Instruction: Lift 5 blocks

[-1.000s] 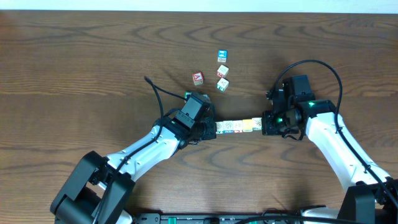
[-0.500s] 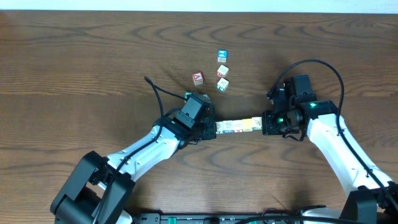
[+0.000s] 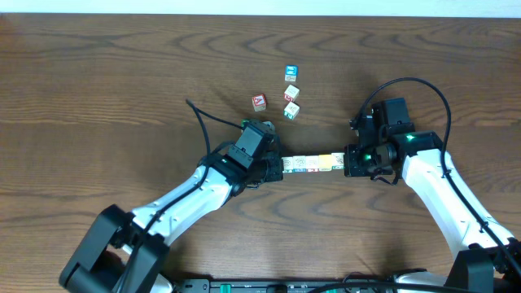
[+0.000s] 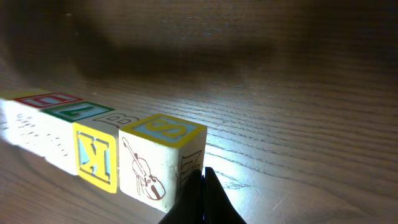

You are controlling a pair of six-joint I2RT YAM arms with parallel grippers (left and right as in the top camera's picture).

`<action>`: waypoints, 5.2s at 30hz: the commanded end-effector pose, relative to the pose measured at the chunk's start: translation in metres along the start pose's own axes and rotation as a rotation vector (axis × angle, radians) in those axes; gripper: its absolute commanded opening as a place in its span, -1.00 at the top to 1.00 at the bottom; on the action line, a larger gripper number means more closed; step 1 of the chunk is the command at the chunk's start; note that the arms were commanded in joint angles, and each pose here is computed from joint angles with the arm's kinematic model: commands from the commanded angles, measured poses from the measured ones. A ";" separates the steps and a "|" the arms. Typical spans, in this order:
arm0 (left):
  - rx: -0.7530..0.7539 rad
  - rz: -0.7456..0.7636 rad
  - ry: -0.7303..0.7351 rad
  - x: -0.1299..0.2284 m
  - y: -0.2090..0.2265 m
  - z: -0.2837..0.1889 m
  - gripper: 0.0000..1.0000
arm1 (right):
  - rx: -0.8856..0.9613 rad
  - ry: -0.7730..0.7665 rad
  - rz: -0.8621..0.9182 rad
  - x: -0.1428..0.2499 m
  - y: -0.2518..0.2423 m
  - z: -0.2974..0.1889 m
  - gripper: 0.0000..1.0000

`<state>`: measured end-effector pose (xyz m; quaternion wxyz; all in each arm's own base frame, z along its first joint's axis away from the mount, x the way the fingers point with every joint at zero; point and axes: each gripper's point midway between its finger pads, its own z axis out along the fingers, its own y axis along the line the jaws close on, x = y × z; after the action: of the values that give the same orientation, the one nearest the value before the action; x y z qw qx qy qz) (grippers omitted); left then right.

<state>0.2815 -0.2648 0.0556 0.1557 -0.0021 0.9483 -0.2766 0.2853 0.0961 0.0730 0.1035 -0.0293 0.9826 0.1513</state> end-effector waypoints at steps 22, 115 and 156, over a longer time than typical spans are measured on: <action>0.268 0.081 -0.011 -0.013 -0.082 -0.033 0.85 | -0.289 0.016 -0.093 0.001 0.070 -0.019 0.97; 0.311 0.109 -0.060 -0.020 -0.095 -0.056 0.86 | -0.277 0.015 -0.150 0.003 0.072 -0.034 0.98; 0.323 0.115 -0.074 -0.022 -0.099 -0.062 0.86 | -0.270 0.008 -0.155 -0.001 0.074 -0.043 0.97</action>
<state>0.2880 -0.2673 0.1006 0.2057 0.0038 0.9284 -0.3095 0.2829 0.0900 0.1029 0.1056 -0.0533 0.9842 0.1316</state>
